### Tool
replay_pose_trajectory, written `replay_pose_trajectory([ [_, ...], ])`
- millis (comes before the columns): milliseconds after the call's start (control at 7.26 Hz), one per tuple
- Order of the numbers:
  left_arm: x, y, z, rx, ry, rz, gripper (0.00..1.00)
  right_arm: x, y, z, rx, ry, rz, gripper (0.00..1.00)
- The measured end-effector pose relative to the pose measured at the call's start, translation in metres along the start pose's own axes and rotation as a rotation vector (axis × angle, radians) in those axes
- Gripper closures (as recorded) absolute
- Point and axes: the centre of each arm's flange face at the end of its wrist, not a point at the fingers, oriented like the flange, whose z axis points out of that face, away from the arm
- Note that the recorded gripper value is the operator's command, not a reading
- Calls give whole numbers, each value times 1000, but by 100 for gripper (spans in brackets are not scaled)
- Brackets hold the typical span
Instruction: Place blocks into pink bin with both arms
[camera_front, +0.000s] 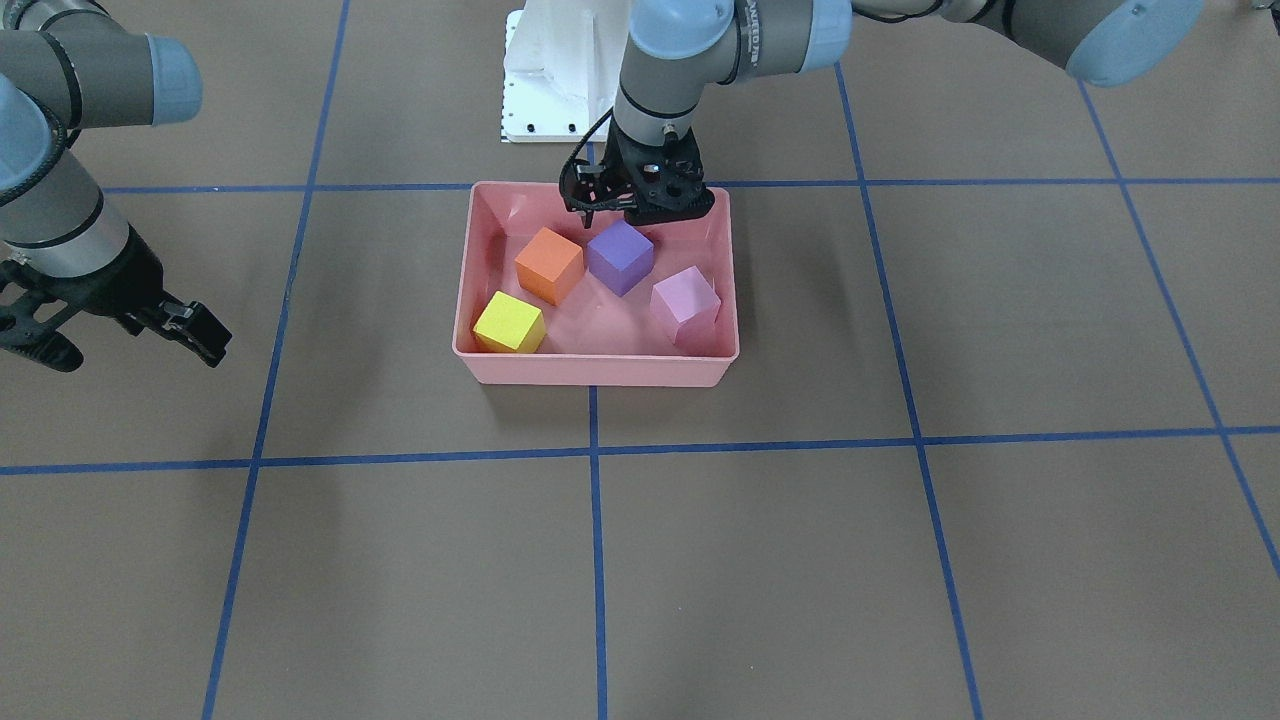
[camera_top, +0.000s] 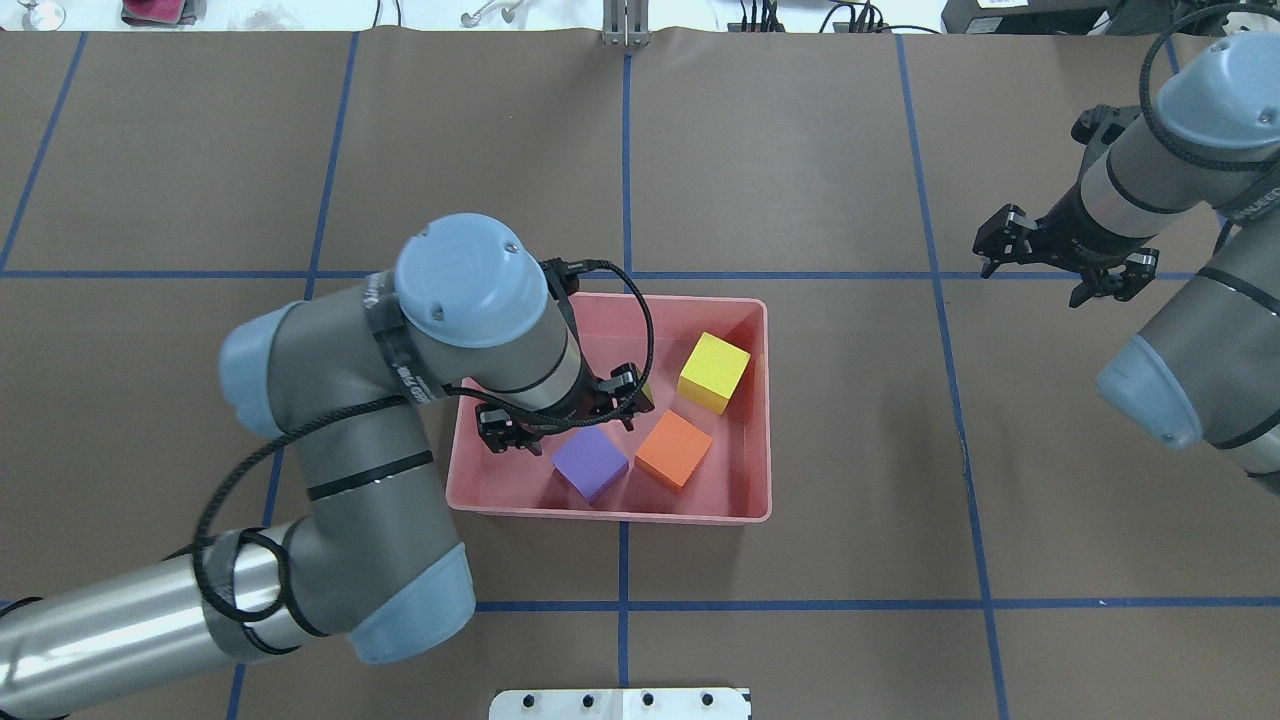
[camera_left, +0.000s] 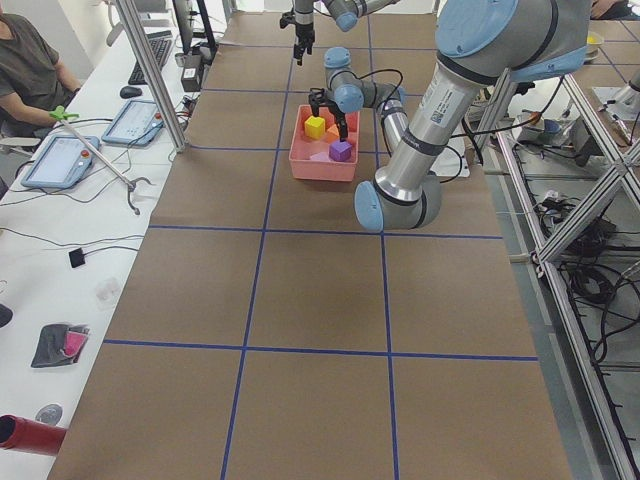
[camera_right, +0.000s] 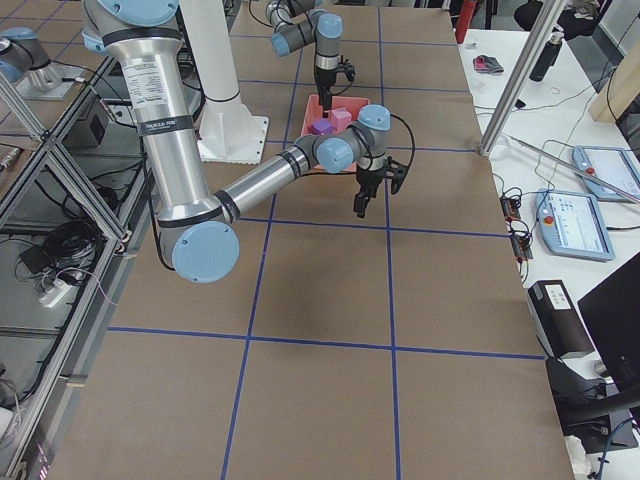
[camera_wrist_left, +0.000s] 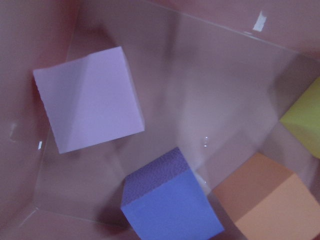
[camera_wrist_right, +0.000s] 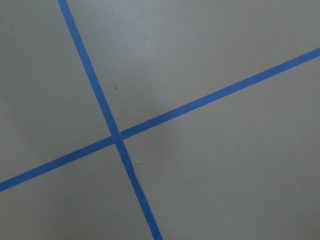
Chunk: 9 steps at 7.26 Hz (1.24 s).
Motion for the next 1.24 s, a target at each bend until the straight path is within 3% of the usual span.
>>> replay_pose_trajectory([
  [138, -30, -19, -44, 51, 38, 7, 1, 10, -11, -8, 7, -11, -15, 0],
  [276, -79, -42, -72, 104, 19, 69, 1, 33, -27, -14, 14, -8, -65, 0],
  [551, -200, -121, -114, 186, -121, 293, 1, 103, -76, -27, -7, -17, -197, 0],
  [827, -333, -211, -164, 124, -178, 425, 1, 187, -129, -25, -49, -48, -281, 0],
  [1240, -497, -295, -206, 69, -181, 460, 0, 255, -158, -24, -9, -87, -292, 0],
])
